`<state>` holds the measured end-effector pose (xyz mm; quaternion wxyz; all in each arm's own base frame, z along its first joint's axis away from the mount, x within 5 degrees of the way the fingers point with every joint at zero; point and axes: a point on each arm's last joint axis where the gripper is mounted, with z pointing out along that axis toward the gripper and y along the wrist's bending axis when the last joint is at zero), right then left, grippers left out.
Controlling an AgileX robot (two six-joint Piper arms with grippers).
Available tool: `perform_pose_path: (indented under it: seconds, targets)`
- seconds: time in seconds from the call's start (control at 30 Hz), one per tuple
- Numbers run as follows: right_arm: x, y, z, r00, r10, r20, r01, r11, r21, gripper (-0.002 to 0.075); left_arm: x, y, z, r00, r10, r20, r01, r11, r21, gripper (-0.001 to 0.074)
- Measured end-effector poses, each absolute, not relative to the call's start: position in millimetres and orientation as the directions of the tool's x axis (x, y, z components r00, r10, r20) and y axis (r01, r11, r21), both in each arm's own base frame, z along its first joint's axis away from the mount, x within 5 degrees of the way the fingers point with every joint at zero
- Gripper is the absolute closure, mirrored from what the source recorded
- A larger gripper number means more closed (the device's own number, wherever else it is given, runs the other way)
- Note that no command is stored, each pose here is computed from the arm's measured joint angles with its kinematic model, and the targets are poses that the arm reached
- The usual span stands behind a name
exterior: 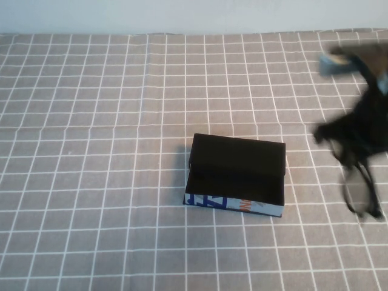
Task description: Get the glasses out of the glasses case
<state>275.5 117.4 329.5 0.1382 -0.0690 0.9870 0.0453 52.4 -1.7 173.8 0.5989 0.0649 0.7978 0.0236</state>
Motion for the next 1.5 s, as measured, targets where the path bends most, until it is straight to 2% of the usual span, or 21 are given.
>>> perform_pose_path:
  seconds: [0.17,0.27,0.4,0.57,0.77,0.9,1.0,1.17,1.23,1.33,1.5]
  targets:
    - [269,93,274,-0.966,-0.052,-0.254,-0.071,0.995,0.066,0.0672,52,-2,174,-0.274,0.132,-0.953,0.075,0.990,0.115,0.0739]
    - [271,94,242,-0.958,-0.081,-0.275,-0.105,0.992,0.074,0.0672,52,-2,174,-0.274,0.132,-0.953,0.075,0.990,0.115,0.0739]
    - [283,99,219,-0.941,-0.163,-0.298,-0.189,0.980,0.061,0.0672,52,-2,174,-0.274,0.132,-0.953,0.075,0.990,0.115,0.0739]
    - [295,103,202,-0.914,-0.247,-0.323,-0.274,0.961,0.038,0.0630,52,-2,174,-0.274,0.132,-0.953,0.075,0.990,0.115,0.0739]
    - [301,105,195,-0.902,-0.259,-0.346,-0.288,0.957,0.034,0.0489,52,-2,174,-0.274,0.132,-0.953,0.075,0.990,0.115,0.0740]
    - [301,106,201,-0.905,-0.242,-0.350,-0.277,0.959,0.053,0.0471,52,-2,174,-0.274,0.132,-0.953,0.075,0.990,0.115,0.0740]
    - [294,105,226,-0.881,-0.211,-0.424,-0.268,0.960,0.080,0.0493,52,-2,174,-0.274,0.132,-0.953,0.075,0.990,0.115,0.0740]
    - [253,96,294,-0.681,-0.125,-0.721,-0.295,0.949,0.114,0.0589,52,-2,174,-0.274,0.132,-0.953,0.075,0.990,0.115,0.0739]
    - [230,89,307,-0.602,-0.096,-0.793,-0.309,0.944,0.120,0.0638,52,-2,174,-0.274,0.132,-0.953,0.075,0.990,0.115,0.0739]
    - [194,76,314,-0.516,-0.058,-0.854,-0.316,0.940,0.127,0.0711,52,-2,174,-0.274,0.132,-0.953,0.075,0.990,0.115,0.0739]
    - [143,54,306,-0.350,-0.033,-0.936,-0.332,0.939,0.092,0.0738,52,-2,174,-0.274,0.132,-0.953,0.075,0.990,0.115,0.0739]
